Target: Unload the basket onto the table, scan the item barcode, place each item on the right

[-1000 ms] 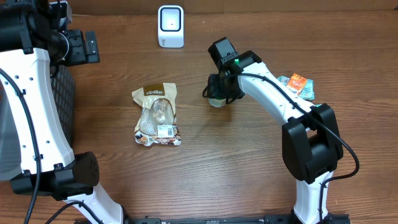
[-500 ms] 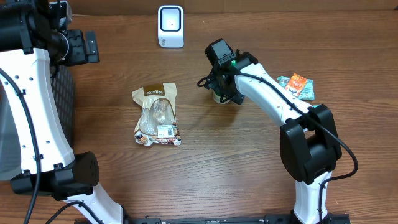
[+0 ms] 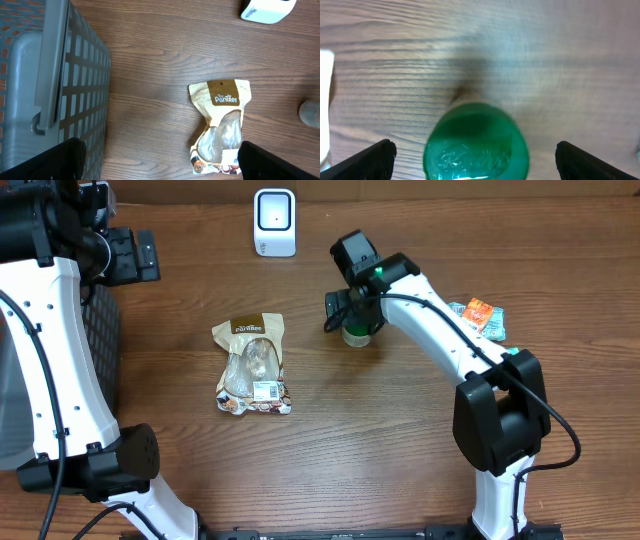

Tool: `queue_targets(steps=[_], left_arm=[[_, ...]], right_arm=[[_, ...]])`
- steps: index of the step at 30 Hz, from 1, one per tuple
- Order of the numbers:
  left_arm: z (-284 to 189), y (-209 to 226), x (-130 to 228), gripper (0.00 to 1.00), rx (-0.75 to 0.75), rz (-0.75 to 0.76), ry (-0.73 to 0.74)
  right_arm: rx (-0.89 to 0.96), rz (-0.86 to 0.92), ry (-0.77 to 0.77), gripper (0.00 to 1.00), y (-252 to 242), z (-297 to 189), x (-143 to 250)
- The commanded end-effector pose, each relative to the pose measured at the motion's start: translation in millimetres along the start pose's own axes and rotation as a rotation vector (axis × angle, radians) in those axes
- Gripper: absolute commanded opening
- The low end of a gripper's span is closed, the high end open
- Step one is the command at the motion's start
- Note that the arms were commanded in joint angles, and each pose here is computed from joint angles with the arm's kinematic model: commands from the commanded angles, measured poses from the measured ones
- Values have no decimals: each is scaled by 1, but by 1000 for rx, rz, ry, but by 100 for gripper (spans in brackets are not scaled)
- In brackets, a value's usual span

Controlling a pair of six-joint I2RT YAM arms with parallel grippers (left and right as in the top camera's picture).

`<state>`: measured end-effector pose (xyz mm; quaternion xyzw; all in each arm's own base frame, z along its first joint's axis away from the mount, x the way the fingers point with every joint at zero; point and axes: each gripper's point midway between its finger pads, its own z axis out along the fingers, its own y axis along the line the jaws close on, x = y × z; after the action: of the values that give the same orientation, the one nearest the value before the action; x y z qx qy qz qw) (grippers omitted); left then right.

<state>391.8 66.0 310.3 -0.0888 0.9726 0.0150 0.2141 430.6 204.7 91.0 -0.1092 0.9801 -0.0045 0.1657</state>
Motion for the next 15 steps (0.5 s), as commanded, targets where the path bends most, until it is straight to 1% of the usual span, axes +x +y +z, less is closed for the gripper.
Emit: queue_targets(steps=[1, 4, 6, 15], left_arm=[[1, 2, 0, 100, -8, 17, 1], [1, 2, 0, 99, -8, 17, 1], [1, 2, 0, 100, -8, 17, 1], [1, 2, 0, 100, -8, 17, 1]], right_arm=[[1, -323, -40, 100, -2, -11, -12], [-49, -447, -33, 100, 5, -9, -8], [-63, -485, -34, 100, 8, -7, -8], [-67, -471, -33, 100, 5, 10, -11]])
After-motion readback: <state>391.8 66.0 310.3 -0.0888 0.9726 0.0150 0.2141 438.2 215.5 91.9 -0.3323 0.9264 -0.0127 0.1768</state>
